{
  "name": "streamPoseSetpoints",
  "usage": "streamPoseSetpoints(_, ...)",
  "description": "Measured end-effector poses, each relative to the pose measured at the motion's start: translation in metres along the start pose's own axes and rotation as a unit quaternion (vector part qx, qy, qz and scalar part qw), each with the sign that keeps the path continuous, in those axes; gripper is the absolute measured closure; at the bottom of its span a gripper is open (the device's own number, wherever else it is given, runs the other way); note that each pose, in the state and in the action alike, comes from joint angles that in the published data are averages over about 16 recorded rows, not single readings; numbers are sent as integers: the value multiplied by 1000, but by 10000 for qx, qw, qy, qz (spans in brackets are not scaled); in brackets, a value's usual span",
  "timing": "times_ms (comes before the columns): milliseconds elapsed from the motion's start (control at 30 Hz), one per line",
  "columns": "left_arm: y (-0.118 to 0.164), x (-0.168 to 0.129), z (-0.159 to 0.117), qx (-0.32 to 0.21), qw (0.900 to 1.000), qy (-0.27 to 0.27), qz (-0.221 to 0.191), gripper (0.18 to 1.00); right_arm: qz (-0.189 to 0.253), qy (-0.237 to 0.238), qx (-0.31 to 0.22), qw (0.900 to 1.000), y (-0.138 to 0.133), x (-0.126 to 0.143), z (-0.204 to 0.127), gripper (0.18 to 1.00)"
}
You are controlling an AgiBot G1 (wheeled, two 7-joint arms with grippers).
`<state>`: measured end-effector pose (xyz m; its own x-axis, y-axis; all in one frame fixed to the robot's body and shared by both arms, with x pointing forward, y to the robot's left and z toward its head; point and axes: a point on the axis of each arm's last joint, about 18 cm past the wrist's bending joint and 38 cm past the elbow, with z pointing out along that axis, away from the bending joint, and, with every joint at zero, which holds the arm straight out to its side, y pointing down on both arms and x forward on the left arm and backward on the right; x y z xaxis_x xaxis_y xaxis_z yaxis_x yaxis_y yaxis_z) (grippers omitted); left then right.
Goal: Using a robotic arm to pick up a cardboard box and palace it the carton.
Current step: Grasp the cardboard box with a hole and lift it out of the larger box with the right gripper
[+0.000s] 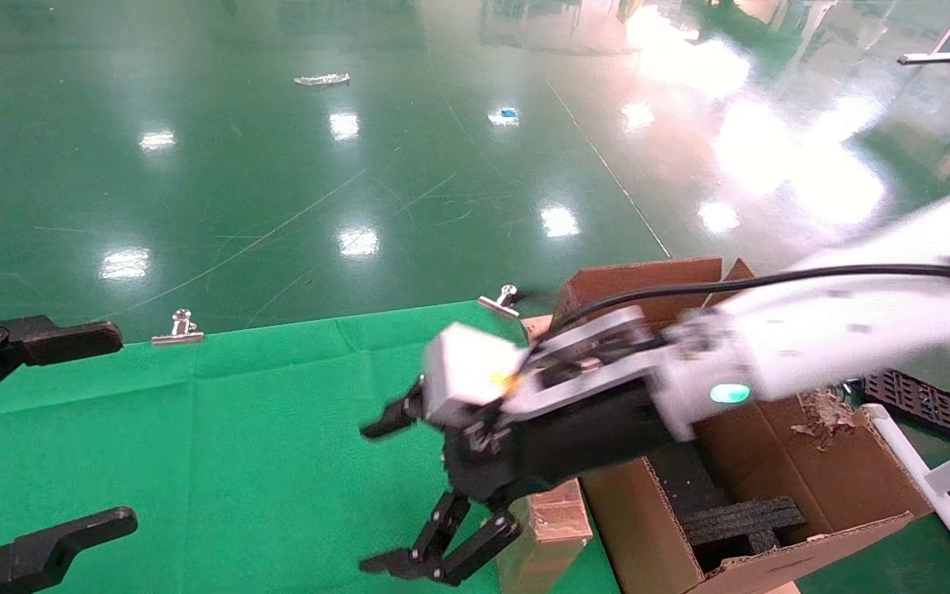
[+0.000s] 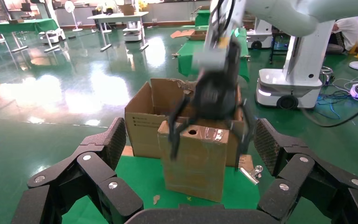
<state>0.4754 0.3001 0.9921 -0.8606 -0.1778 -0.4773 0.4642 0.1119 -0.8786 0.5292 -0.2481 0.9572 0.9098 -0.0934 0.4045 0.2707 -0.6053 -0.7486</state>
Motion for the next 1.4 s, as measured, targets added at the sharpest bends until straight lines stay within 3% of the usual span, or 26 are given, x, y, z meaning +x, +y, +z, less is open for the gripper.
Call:
streamPoseSetpoints(100,0,0,0,0,10000,0,0,184,-3,-7,-730,9973,0,10,12,178)
streamPoseSetpoints(267,0,0,0,0,10000,0,0,184,-32,152,-1766,9842,-5,27,17,178)
streamPoseSetpoints(600,0,0,0,0,10000,0,0,184,-52,614,-3029,9510,-34,46,-14,178)
streamPoseSetpoints(1000,0,0,0,0,10000,0,0,184,137,647,-3830,9214,-46,41,-35,178)
streamPoseSetpoints(1400,0,0,0,0,10000,0,0,184,556,644,-3954,9146,-38,37,-32,178)
